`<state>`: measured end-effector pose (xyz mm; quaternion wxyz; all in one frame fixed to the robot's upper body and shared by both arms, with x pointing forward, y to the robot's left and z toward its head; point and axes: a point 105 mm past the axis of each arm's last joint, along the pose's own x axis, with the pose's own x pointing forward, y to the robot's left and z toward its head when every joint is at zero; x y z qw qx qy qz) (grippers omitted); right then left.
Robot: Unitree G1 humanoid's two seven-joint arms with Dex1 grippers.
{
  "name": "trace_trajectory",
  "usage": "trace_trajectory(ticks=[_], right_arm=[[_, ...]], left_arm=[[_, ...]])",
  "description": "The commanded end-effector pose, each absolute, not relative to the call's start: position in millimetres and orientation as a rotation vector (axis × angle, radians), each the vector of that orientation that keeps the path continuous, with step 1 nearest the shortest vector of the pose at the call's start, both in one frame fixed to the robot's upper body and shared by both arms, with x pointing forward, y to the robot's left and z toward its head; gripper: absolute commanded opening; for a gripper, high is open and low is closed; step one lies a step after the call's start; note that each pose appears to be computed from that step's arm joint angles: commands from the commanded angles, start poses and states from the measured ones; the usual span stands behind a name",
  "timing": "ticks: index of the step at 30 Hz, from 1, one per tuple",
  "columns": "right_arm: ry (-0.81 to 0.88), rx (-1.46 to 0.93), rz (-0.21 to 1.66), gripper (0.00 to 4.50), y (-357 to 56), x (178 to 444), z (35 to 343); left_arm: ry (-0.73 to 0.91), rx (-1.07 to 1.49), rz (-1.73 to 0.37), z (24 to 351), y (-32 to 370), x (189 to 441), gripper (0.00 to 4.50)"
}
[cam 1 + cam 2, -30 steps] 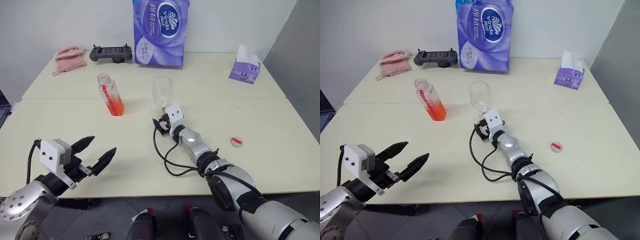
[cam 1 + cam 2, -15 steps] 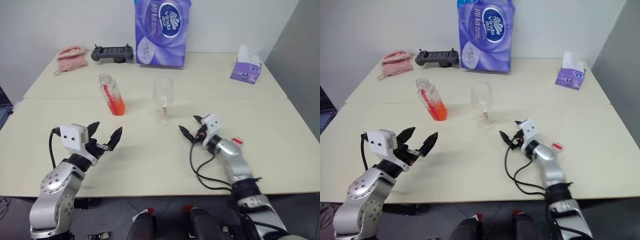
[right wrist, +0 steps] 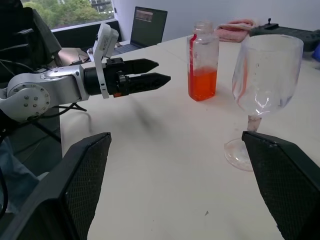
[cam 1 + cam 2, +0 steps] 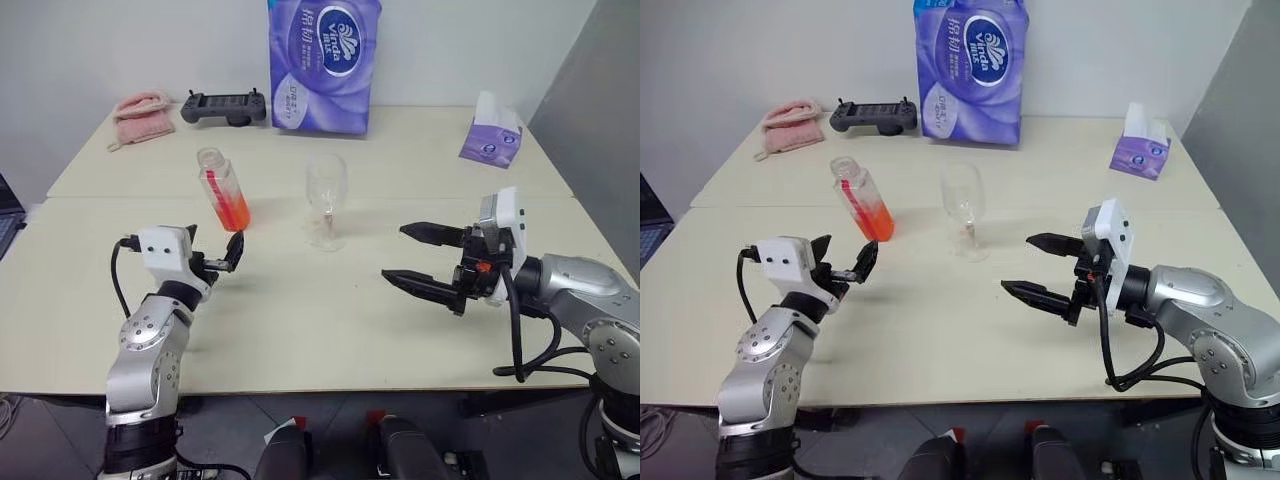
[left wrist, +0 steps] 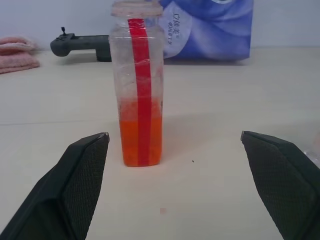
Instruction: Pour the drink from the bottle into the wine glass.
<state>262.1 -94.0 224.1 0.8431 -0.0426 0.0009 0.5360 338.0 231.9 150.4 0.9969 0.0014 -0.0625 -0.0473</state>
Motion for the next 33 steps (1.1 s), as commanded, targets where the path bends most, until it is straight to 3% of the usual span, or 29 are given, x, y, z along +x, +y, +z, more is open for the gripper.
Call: trace_trajectory(ticks=[1,33], right_arm=[[-0.071,-0.099,1.140,4.46,-86,255,241],[-0.107,-0.089,1.064,4.46,-80,251,244]], left_arm=[[-0.182,0.028,-0.075,165,232,344,4.50],[-0.171,0.053,-0.085,157,242,432,4.50]])
